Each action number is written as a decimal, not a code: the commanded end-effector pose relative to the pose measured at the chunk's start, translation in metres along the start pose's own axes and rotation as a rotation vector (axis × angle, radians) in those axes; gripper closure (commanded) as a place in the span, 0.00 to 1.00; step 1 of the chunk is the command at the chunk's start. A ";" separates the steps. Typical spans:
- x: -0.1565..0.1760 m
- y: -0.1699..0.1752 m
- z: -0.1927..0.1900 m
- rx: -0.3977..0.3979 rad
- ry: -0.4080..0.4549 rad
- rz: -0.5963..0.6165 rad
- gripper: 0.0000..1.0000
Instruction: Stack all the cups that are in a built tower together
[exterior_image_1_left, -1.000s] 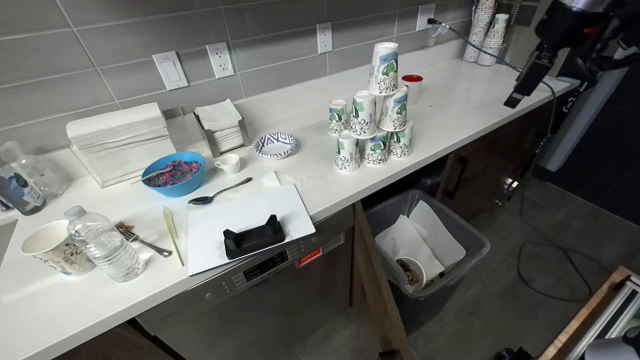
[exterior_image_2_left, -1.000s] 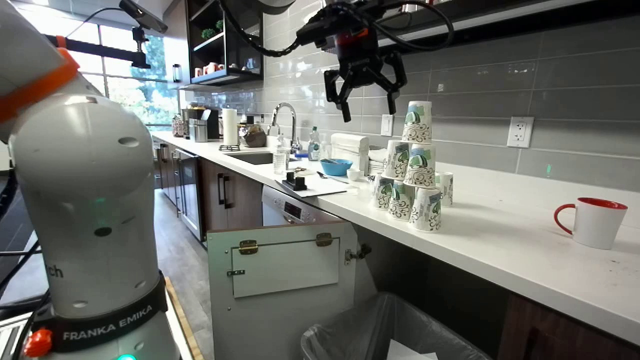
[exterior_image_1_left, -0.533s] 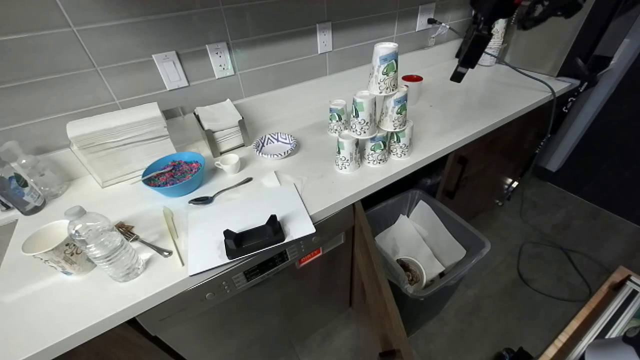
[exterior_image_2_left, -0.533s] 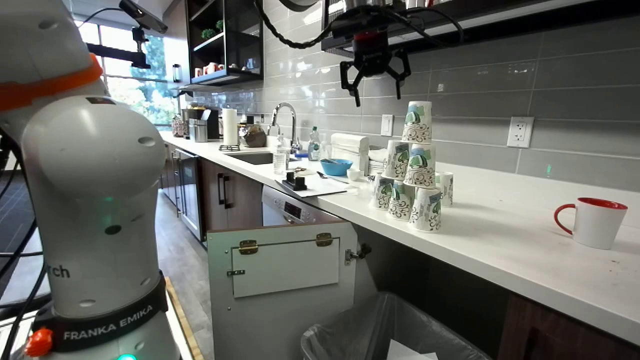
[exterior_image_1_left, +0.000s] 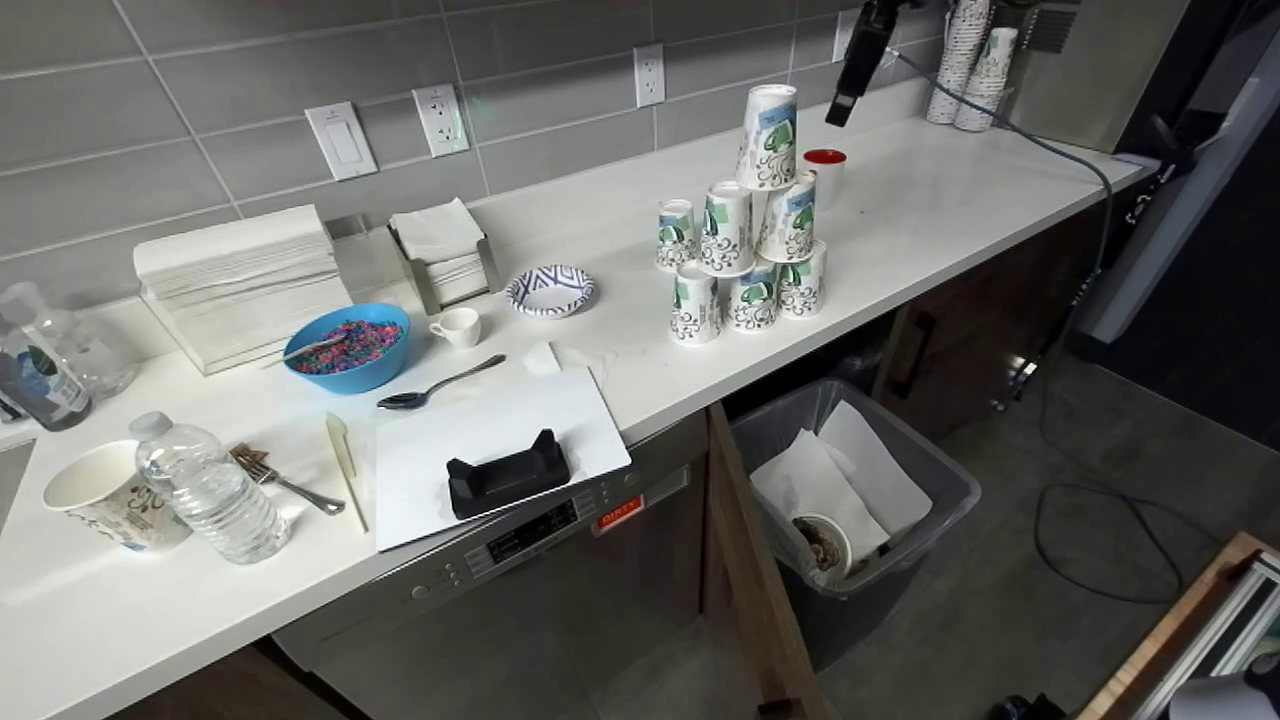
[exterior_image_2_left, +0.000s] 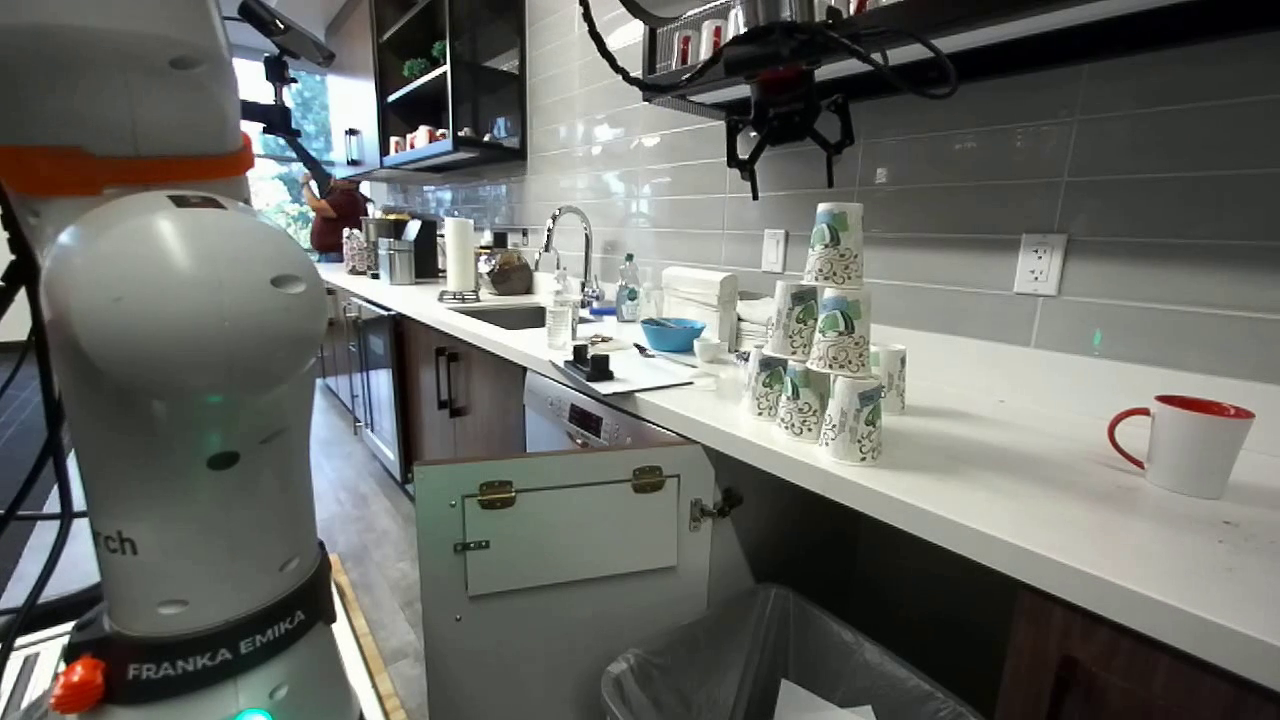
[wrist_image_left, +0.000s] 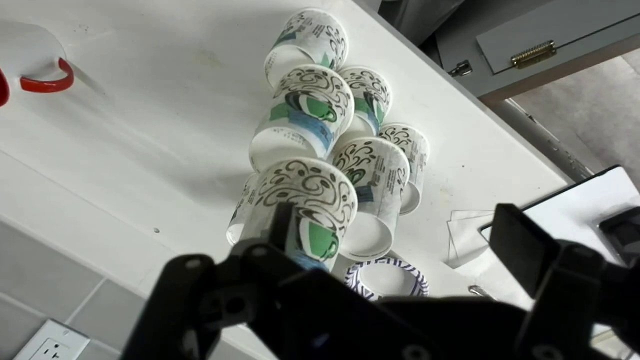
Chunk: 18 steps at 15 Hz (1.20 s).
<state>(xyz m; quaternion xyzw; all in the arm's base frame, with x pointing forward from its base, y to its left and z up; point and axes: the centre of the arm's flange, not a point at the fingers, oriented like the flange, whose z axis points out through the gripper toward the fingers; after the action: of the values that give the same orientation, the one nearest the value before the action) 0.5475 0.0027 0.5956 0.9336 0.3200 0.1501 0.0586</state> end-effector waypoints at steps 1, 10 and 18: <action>0.041 0.024 0.005 0.059 -0.023 0.060 0.00; 0.072 0.049 0.025 -0.031 -0.007 0.184 0.00; 0.083 0.066 0.041 -0.026 -0.017 0.201 0.05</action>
<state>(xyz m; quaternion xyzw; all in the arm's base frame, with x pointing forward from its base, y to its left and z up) 0.6456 0.0017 0.5952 0.9594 0.2271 0.1582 0.0546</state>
